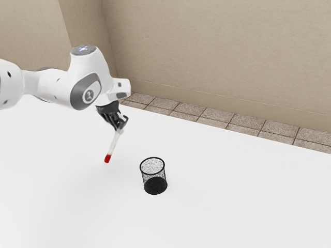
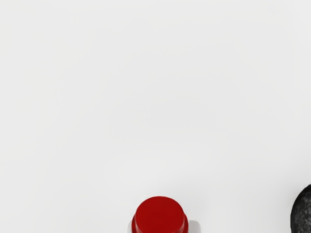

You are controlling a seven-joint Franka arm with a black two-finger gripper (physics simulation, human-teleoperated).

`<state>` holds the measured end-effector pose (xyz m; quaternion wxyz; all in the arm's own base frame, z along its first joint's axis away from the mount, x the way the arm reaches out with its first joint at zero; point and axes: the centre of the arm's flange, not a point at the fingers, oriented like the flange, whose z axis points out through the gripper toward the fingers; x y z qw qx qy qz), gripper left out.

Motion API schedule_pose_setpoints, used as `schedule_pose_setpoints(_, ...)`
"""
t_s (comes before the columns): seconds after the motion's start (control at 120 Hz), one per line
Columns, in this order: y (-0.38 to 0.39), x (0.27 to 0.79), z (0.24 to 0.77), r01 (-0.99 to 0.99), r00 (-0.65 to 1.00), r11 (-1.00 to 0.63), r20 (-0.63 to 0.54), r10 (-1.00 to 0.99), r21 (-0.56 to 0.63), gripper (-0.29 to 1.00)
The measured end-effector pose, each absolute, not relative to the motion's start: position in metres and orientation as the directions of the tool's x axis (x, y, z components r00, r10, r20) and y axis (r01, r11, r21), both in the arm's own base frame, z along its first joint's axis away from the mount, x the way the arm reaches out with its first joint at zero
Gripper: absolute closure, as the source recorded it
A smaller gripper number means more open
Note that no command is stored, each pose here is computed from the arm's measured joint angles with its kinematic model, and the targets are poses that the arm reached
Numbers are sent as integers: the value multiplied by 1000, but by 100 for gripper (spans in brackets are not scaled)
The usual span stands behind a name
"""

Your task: Put the marker into the pen holder.

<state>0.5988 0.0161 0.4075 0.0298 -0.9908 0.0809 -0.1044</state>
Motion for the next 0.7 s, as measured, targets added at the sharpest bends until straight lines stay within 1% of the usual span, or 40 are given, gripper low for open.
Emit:
schedule_pose_setpoints(0.258,-47,595,436,-217,943,-975,251,-220,-40,79)
schedule_pose_setpoints(0.45,-76,586,464,-250,922,-968,296,-247,-29,79)
schedule_pose_setpoints(0.583,-99,585,466,-276,915,-961,301,-267,-16,79)
schedule_pose_setpoints(0.7,-120,590,455,-297,914,-955,289,-285,-6,79)
